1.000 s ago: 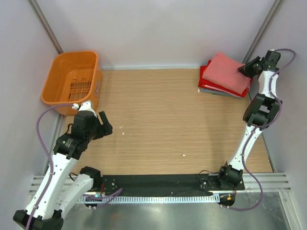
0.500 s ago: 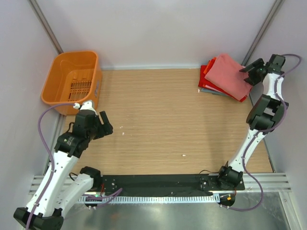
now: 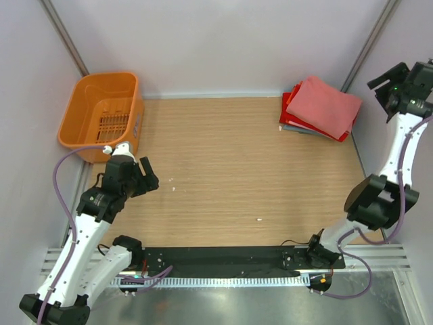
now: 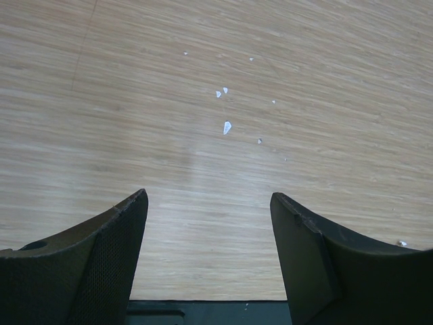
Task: Fold and stack the t-shirts
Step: Reset both grippers
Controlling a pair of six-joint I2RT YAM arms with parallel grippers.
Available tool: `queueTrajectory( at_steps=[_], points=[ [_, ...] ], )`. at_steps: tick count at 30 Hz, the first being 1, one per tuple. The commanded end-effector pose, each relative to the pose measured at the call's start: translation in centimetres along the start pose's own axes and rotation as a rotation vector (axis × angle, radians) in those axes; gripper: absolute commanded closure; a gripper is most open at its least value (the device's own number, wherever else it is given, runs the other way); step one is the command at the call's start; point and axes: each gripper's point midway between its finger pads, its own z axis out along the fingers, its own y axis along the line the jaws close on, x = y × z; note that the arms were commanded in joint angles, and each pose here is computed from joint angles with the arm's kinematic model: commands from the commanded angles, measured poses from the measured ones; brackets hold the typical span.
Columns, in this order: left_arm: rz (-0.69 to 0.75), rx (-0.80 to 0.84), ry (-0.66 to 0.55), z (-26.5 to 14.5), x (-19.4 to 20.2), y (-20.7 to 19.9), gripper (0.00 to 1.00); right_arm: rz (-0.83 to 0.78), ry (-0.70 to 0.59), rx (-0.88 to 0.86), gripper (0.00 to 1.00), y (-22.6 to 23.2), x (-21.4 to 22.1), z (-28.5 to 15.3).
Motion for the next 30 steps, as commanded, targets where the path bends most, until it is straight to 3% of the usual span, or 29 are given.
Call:
queueTrajectory(
  at_steps=[1, 4, 5, 7, 8, 9, 15, 19, 22, 25, 27, 28, 30],
  points=[
    [-0.001, 0.042, -0.054, -0.6, -1.4, -0.7, 0.26, -0.127, 0.019, 0.018, 0.25, 2.4, 4.8, -2.5],
    [-0.001, 0.046, -0.062, -0.7, -1.5, -0.8, 0.25, -0.216, 0.017, 0.093, 0.25, 2.0, 7.6, -6.1],
    [0.0, 0.045, -0.065, -0.7, -1.6, -0.7, 0.24, -0.254, 0.063, 0.091, 0.25, 1.9, 10.5, -6.7],
    [0.001, 0.043, -0.071, -0.8, -1.7, -0.7, 0.23, -0.283, 0.011, 0.054, 0.24, 2.2, 10.9, -10.3],
    [0.002, 0.043, -0.072, -0.8, -1.7, -0.7, 0.22, -0.301, 0.066, 0.067, 0.23, 0.3, 14.0, -10.5],
    [0.003, 0.04, -0.081, -0.9, -1.9, -0.6, 0.22, -0.3, 0.044, -0.011, 0.22, 1.2, 14.3, -13.1],
    [0.006, -0.044, -0.201, -0.5, -3.8, 1.0, 0.19, -0.31, 0.145, -0.189, 0.15, -1.5, 21.9, -17.8],
    [0.027, -0.054, -0.338, 0.9, -5.7, 1.2, 0.18, -0.31, 0.1, -0.263, 0.14, -2.2, 22.7, -21.0],
    [-0.042, -0.126, -0.491, 3.0, -7.1, 2.7, 0.19, -0.274, 0.072, -0.324, 0.12, -1.4, 22.5, -22.5],
    [0.033, -0.097, -0.569, 4.6, -7.9, 2.1, 0.21, -0.239, 0.038, -0.393, 0.11, -0.2, 22.0, -24.3],
    [0.103, -0.16, -0.547, 6.9, -6.2, 3.5, 0.22, -0.245, 0.014, -0.402, 0.1, -0.3, 21.7, -25.0],
    [0.092, -0.16, -0.606, 7.0, -7.1, 3.4, 0.22, -0.249, 0.006, -0.398, 0.1, -0.5, 21.6, -25.1],
    [0.083, -0.224, -0.605, 8.6, -5.3, 5.2, 0.22, -0.253, -0.017, -0.373, 0.08, -1.1, 21.3, -25.3]
  ],
)
